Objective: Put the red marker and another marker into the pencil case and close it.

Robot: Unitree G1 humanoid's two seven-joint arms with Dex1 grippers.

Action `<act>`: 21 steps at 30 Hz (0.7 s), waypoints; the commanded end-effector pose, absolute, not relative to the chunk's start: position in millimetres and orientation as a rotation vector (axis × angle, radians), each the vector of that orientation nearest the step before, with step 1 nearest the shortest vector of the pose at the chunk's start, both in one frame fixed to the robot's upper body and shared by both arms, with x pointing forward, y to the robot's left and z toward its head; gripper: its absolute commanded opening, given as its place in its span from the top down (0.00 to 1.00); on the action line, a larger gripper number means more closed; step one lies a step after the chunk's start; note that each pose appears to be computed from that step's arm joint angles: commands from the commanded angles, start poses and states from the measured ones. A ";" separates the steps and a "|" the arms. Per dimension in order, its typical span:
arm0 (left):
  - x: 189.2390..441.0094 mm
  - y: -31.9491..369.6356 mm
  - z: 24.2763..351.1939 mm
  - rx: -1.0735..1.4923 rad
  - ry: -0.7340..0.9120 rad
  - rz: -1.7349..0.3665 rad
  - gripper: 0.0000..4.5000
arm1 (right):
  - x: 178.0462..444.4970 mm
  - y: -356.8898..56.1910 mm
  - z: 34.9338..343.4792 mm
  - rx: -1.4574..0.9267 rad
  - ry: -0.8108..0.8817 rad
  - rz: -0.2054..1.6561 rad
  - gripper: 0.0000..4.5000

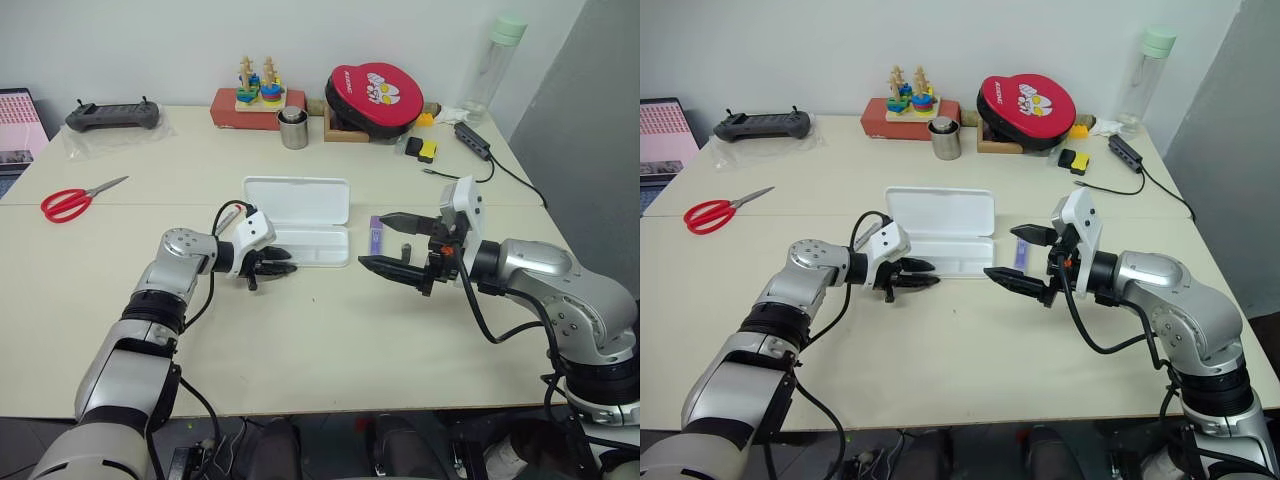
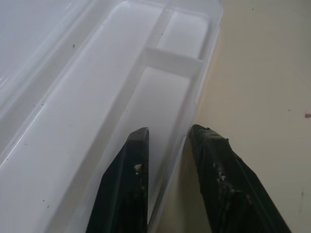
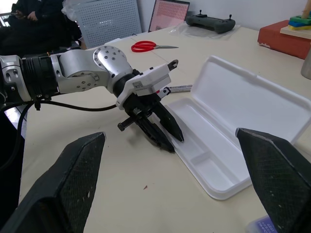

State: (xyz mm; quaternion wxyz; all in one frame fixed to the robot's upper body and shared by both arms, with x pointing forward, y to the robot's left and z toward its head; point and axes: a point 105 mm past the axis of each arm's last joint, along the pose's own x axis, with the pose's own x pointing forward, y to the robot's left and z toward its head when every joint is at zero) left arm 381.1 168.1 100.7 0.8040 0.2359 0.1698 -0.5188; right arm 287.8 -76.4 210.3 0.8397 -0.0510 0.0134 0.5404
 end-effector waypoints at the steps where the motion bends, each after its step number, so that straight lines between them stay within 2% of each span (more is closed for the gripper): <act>1: 383.9 168.2 104.4 0.517 0.328 -1.095 0.90 | 289.2 -80.5 218.4 -0.122 -0.015 1.129 0.00; 3: 383.1 167.8 104.8 0.517 0.318 -1.099 1.00 | 289.9 -81.9 217.9 -0.122 -0.014 1.125 0.00; 9: 369.0 161.0 109.3 0.559 0.259 -1.184 1.00 | 287.5 -86.5 215.0 -0.124 0.004 1.129 0.00; 14: 332.1 158.8 97.4 0.598 0.294 -1.317 1.00 | 274.1 -87.2 209.2 -0.139 0.040 1.172 0.00; 21: 300.9 161.9 88.3 0.634 0.338 -1.421 1.00 | 269.4 -87.3 200.7 -0.140 0.077 1.177 0.00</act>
